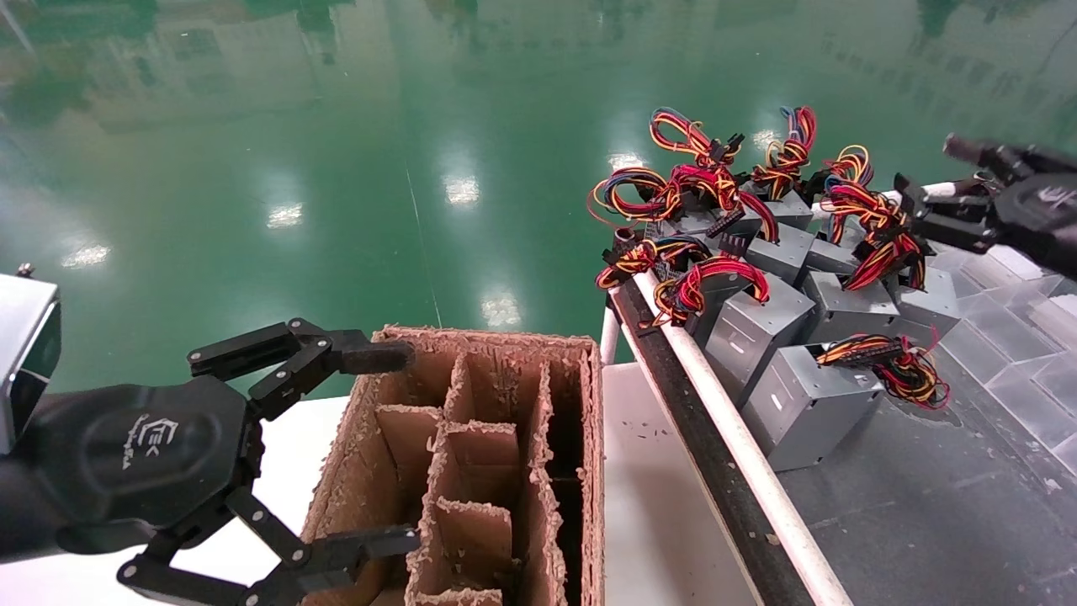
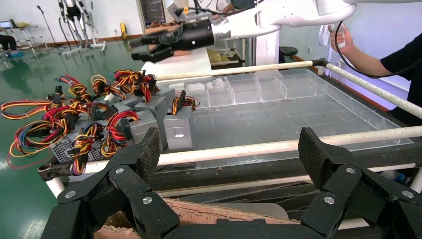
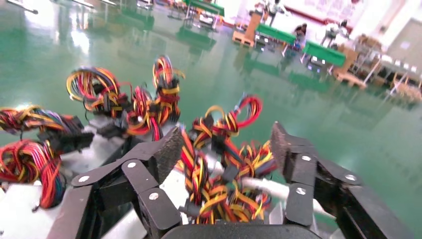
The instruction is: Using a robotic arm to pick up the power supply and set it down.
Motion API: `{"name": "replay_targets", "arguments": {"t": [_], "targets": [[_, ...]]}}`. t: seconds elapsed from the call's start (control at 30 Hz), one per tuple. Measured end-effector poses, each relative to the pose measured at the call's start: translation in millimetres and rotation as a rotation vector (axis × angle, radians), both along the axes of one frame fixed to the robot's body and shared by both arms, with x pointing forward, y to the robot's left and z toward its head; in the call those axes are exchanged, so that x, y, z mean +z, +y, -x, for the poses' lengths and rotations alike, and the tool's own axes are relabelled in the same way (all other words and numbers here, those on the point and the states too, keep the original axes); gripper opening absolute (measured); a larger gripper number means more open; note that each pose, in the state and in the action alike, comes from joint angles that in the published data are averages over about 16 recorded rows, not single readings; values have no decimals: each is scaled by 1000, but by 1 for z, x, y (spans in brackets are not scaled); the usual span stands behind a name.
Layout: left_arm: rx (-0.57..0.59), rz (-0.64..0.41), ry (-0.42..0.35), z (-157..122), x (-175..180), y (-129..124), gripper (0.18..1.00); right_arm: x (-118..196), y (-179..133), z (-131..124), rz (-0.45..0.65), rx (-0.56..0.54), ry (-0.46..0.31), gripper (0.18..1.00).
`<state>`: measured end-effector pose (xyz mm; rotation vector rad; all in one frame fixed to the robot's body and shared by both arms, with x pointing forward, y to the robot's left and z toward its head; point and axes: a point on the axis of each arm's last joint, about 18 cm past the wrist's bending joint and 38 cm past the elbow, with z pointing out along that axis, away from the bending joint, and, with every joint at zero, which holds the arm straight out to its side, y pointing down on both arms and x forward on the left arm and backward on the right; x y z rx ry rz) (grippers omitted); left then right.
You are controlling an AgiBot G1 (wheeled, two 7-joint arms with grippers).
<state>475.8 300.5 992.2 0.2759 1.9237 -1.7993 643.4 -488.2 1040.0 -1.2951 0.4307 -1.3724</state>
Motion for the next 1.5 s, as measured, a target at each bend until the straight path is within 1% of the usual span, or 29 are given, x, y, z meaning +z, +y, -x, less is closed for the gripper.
{"name": "replay_targets", "arguments": {"t": [0.23, 0.33, 0.43, 0.57, 0.63, 0.83, 1.17, 1.5], "targets": [[0, 0, 0, 0, 0, 0, 1001, 31, 10, 16, 10, 69, -97, 715], [0, 0, 0, 0, 0, 0, 1001, 43, 16, 23, 11, 110, -136, 771], [0, 0, 0, 0, 0, 0, 1001, 50, 25, 30, 10, 161, -163, 838], [0, 0, 0, 0, 0, 0, 1001, 53, 40, 36, 9, 238, -175, 893], [0, 0, 0, 0, 0, 0, 1001, 50, 48, 38, 6, 277, -168, 923], [0, 0, 0, 0, 0, 0, 1001, 37, 74, 43, -12, 404, -123, 975], [0, 0, 0, 0, 0, 0, 1001, 14, 114, 59, -23, 603, -43, 999], [0, 0, 0, 0, 0, 0, 1001, -3, 146, 84, 9, 762, 24, 1001]]}}
